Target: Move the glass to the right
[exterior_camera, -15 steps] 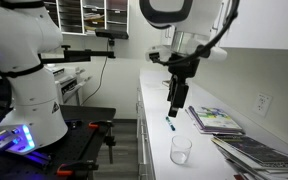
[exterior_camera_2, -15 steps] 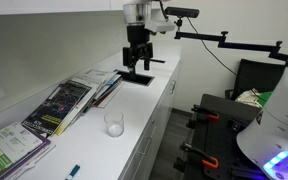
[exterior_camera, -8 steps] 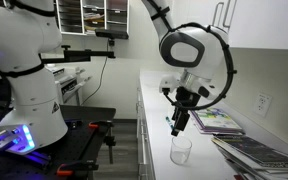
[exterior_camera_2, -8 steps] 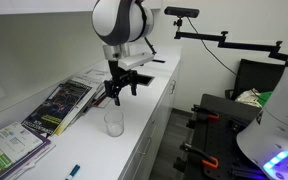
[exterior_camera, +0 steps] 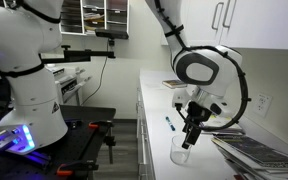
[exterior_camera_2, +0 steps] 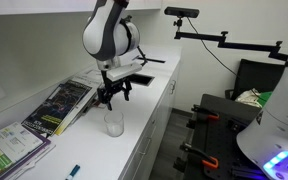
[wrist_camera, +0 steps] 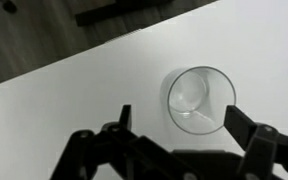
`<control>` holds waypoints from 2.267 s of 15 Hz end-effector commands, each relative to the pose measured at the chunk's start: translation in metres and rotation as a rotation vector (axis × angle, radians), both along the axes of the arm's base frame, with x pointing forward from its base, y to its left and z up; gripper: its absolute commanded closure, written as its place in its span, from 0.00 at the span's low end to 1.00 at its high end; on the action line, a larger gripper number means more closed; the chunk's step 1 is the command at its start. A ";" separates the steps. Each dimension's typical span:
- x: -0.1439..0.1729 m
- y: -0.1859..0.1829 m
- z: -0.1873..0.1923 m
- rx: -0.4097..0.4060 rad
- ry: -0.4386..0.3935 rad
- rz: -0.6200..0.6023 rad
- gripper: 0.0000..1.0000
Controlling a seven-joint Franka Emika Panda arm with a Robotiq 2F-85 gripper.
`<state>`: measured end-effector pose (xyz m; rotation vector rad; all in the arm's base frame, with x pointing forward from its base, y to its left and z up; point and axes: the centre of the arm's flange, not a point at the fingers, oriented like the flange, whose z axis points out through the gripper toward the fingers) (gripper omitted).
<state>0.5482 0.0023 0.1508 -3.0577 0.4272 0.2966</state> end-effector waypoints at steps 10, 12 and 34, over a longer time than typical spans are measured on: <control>-0.004 -0.020 -0.038 0.036 0.007 0.089 0.00; 0.003 -0.015 -0.046 0.043 -0.006 0.096 0.00; 0.014 -0.057 -0.069 -0.026 -0.036 -0.028 0.98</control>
